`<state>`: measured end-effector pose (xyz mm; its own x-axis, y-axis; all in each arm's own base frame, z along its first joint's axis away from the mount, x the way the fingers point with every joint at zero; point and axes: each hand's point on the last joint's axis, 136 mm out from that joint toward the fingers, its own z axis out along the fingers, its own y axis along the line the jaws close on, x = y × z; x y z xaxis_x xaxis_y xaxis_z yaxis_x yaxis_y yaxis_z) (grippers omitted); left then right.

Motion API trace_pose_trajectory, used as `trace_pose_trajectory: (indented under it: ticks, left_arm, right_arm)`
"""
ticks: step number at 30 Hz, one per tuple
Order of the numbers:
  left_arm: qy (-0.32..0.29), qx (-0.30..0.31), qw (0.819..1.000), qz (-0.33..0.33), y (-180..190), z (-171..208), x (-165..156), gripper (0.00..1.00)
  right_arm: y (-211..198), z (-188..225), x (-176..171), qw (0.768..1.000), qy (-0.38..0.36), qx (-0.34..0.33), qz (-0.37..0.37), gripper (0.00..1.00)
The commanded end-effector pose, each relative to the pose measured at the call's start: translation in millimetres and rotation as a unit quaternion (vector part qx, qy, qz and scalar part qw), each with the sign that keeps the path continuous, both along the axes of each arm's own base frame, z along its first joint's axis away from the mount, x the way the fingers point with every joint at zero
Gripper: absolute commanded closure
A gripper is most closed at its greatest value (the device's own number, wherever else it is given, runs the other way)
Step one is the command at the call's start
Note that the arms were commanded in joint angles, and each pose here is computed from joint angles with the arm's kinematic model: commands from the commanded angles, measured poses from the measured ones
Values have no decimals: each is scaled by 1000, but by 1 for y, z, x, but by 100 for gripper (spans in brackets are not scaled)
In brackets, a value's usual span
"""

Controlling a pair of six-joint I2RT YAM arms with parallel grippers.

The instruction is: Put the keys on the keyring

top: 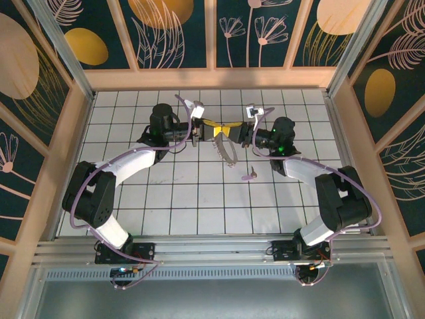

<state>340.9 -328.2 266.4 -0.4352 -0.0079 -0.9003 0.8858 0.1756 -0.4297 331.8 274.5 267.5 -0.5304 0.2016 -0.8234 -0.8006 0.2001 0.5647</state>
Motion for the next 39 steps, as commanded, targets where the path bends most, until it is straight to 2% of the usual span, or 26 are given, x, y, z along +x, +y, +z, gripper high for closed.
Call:
trace_pose_trajectory:
  ticks: [1, 5, 13, 15, 16, 19, 20, 23, 31, 39]
  left_arm:
    - [-36, -14, 999, -14, 1, 23, -8, 100]
    - [-35, -14, 999, -15, 1, 22, -9, 100]
    - [-32, -22, 999, 10, 4, 29, -3, 100]
    - [-33, -29, 998, 47, 9, 38, 5, 75]
    - [-35, -33, 996, 68, 12, 42, 9, 67]
    - [-40, -49, 987, 148, 28, 57, 24, 36]
    - [-40, -53, 984, 164, 32, 60, 26, 30]
    - [-42, -62, 981, 178, 37, 68, 26, 23]
    - [-23, -56, 986, 154, 31, 55, 23, 24]
    - [0, -104, 990, 98, 22, 57, 9, 39]
  right_arm:
    - [5, 19, 0, 999, -37, 12, 12, 87]
    - [5, 19, 0, 999, -37, 12, 14, 100]
    - [2, 19, 1, 999, -43, 13, 2, 100]
    - [-1, 20, 2, 999, -45, 14, -2, 100]
    - [-2, 21, 2, 999, -47, 15, -4, 100]
    - [-4, 25, 1, 998, -53, 17, -4, 100]
    - [-5, 26, 0, 998, -55, 17, -4, 100]
    - [-7, 31, -3, 998, -65, 18, -4, 100]
    - [-15, 51, -9, 995, -95, 31, -11, 100]
    - [-22, 87, -18, 986, -140, 87, -18, 100]
